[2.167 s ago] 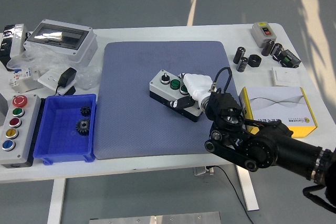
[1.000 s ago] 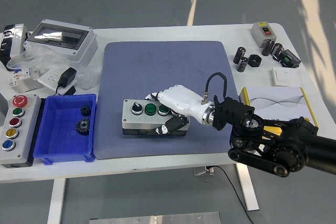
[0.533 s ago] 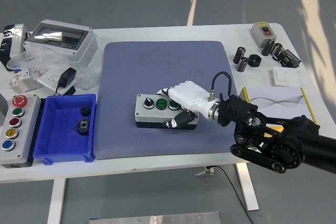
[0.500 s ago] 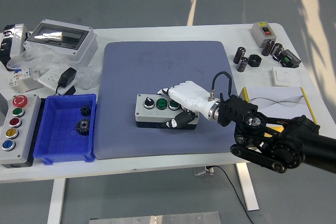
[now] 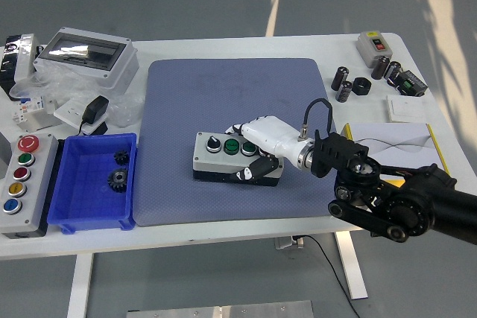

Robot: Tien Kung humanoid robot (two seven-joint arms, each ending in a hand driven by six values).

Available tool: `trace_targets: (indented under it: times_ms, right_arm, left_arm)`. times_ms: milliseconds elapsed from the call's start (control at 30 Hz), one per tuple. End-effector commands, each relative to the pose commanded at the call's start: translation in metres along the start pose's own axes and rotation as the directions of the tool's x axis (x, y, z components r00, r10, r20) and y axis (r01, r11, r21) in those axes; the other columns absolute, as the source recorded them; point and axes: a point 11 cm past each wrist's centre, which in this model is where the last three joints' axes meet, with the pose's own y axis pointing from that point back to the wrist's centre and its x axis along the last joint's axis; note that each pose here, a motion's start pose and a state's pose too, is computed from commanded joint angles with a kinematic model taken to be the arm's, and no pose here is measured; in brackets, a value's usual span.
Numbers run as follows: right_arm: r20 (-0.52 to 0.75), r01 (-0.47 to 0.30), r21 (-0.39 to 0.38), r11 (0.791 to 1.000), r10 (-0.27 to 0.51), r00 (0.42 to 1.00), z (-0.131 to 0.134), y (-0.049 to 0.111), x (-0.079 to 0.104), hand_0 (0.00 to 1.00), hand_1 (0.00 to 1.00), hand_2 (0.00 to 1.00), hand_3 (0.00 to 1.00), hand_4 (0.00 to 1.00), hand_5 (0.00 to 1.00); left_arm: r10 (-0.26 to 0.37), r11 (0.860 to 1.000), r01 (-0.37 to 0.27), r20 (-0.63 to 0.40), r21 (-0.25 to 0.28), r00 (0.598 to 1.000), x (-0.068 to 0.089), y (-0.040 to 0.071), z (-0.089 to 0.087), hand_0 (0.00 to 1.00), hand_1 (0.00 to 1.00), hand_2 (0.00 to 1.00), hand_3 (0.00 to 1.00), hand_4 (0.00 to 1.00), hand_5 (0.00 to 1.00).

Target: Pick up the button,place it on the desk,press the button,press the button

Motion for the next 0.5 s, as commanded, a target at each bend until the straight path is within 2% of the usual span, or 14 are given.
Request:
trace_targets:
  times_ms: [167, 200, 500]
  right_arm:
    - [0.004, -0.002, -0.004, 1.000, 0.002, 1.000, 0.0020, 0.0004, 0.0001, 0.835, 0.788, 0.767, 0.771, 0.359, 0.003]
    - [0.003, 0.000, -0.006, 1.000, 0.000, 1.000, 0.0027, 0.0006, -0.0004, 0.889, 0.844, 0.830, 0.893, 0.442, 0.003]
    - [0.023, 0.004, -0.005, 1.000, -0.004, 1.000, 0.0012, 0.0010, 0.0012, 0.901, 0.853, 0.846, 0.912, 0.477, 0.016]
  left_arm:
    - [0.000, 1.000, 0.000, 0.000, -0.001, 1.000, 0.0000, 0.0001, 0.0004, 0.625, 0.586, 0.547, 0.615, 0.636, 0.207]
    - [0.000, 1.000, 0.000, 0.001, -0.001, 1.000, 0.0000, 0.0001, 0.0005, 0.625, 0.586, 0.547, 0.615, 0.637, 0.208]
    - [0.001, 1.000, -0.001, 0.002, 0.000, 1.000, 0.0004, 0.0000, 0.0003, 0.625, 0.585, 0.547, 0.614, 0.635, 0.208]
